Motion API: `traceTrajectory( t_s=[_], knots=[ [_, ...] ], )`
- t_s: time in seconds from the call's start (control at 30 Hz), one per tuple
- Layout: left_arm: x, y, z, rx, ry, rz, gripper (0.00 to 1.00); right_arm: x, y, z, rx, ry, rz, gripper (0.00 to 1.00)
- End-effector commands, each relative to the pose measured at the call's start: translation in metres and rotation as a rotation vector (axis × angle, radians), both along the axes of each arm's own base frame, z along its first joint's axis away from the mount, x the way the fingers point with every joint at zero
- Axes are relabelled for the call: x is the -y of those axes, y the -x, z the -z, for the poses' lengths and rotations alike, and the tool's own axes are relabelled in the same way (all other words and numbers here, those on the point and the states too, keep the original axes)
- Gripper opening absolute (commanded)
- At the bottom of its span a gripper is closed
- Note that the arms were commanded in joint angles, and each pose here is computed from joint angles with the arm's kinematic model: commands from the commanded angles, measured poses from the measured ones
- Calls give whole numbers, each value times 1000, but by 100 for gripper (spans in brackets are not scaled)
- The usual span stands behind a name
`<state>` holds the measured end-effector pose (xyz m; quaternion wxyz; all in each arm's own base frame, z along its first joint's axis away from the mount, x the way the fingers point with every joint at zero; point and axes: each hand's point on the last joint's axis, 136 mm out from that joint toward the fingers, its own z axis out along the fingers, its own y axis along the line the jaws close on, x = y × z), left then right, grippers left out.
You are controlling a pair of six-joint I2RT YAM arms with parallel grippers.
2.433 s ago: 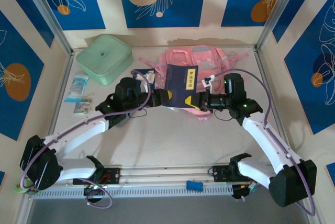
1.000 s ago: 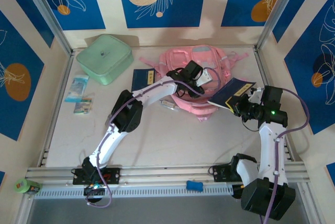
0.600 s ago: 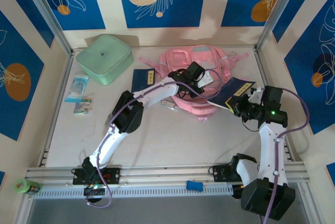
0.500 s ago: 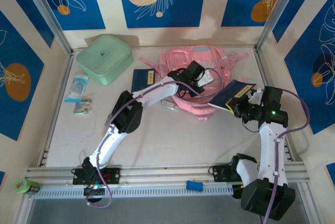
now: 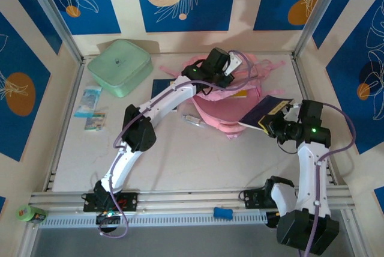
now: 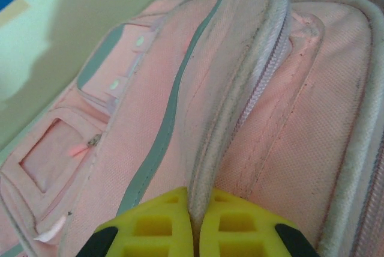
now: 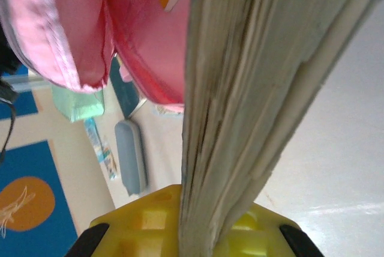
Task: Pack the student bag
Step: Open the student bag at the center of the table, then place the book in the student bag.
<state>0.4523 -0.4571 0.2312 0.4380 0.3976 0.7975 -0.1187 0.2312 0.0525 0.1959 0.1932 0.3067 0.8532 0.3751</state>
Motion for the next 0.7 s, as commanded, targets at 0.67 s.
traceTrajectory(
  t_s=[0.67],
  knots=[
    [-8, -5, -109, -8, 384, -71, 0, -70, -185, 60, 192, -213, -309, 0]
  ],
)
